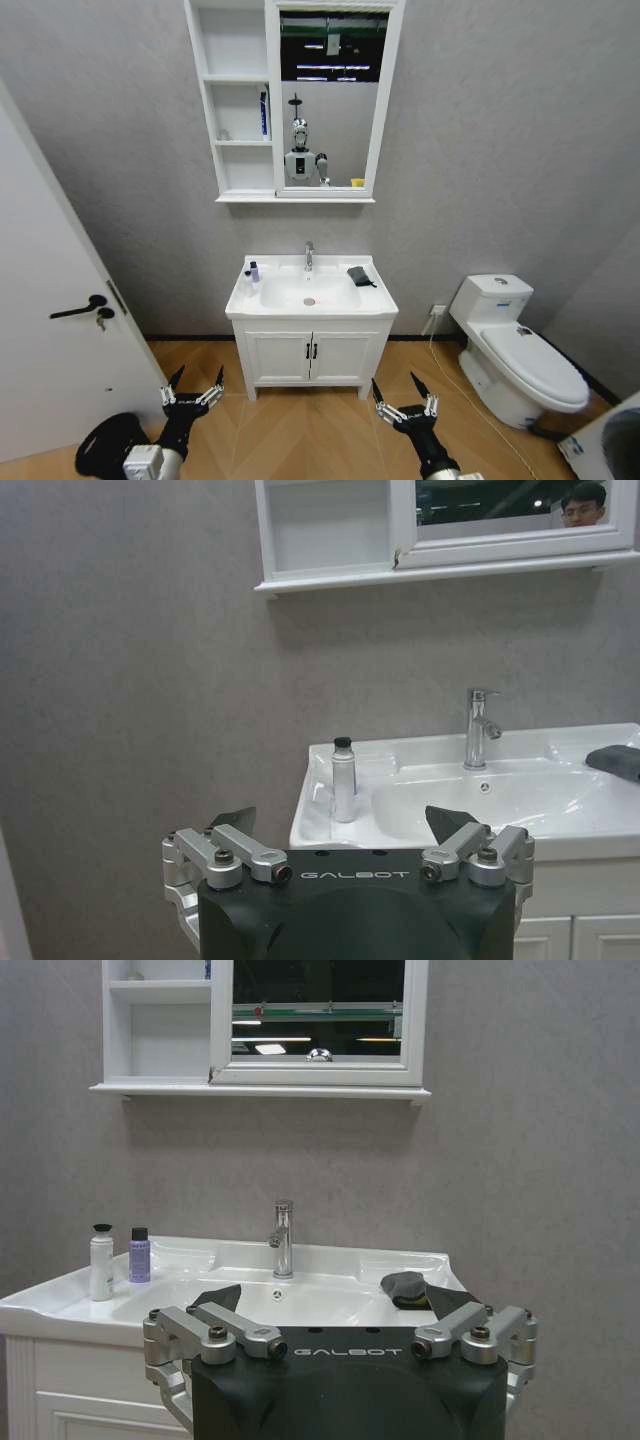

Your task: Move facial cleanser and shampoo from washbasin to cabinet, then wipe washbasin with towel.

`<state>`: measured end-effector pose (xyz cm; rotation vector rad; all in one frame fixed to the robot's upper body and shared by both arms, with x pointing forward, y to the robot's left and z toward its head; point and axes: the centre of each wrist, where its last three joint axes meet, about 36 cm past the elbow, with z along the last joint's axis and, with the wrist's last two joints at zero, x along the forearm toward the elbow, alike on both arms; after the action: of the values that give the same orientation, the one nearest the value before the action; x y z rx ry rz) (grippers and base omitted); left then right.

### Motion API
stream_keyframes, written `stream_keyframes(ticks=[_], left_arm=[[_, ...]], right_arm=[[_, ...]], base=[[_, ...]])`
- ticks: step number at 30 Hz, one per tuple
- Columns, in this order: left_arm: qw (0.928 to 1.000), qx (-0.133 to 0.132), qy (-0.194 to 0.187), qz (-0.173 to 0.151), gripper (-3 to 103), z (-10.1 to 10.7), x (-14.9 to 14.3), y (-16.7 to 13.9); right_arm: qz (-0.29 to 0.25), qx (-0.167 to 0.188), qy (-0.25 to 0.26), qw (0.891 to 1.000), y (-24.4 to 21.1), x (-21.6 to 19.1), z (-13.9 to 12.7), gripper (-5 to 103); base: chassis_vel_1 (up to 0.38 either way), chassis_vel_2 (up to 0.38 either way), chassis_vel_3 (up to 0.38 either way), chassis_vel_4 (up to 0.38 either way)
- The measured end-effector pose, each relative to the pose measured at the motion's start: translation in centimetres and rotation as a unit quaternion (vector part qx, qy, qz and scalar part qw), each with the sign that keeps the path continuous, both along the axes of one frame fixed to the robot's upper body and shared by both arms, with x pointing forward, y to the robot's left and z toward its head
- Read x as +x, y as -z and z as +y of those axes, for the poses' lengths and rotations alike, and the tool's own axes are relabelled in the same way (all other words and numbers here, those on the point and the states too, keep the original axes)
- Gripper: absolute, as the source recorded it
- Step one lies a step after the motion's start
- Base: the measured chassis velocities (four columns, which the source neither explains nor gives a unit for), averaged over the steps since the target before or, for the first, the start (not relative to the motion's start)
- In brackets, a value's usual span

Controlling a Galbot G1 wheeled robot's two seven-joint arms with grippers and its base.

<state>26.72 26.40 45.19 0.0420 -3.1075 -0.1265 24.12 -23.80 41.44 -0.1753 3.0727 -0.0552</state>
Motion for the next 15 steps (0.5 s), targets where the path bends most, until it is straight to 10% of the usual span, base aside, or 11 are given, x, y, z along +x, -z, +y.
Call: stream_keyframes(ticks=[15], left_arm=[[1.0000, -0.003, 0.007, 0.004, 96, -0.56, 0.21, 0.46]], right_arm=[[-0.004, -0.006, 0.008, 1.000, 0.02, -0.38, 0.05, 100]], base=[[-0.334, 0.333, 0.333, -0.333]])
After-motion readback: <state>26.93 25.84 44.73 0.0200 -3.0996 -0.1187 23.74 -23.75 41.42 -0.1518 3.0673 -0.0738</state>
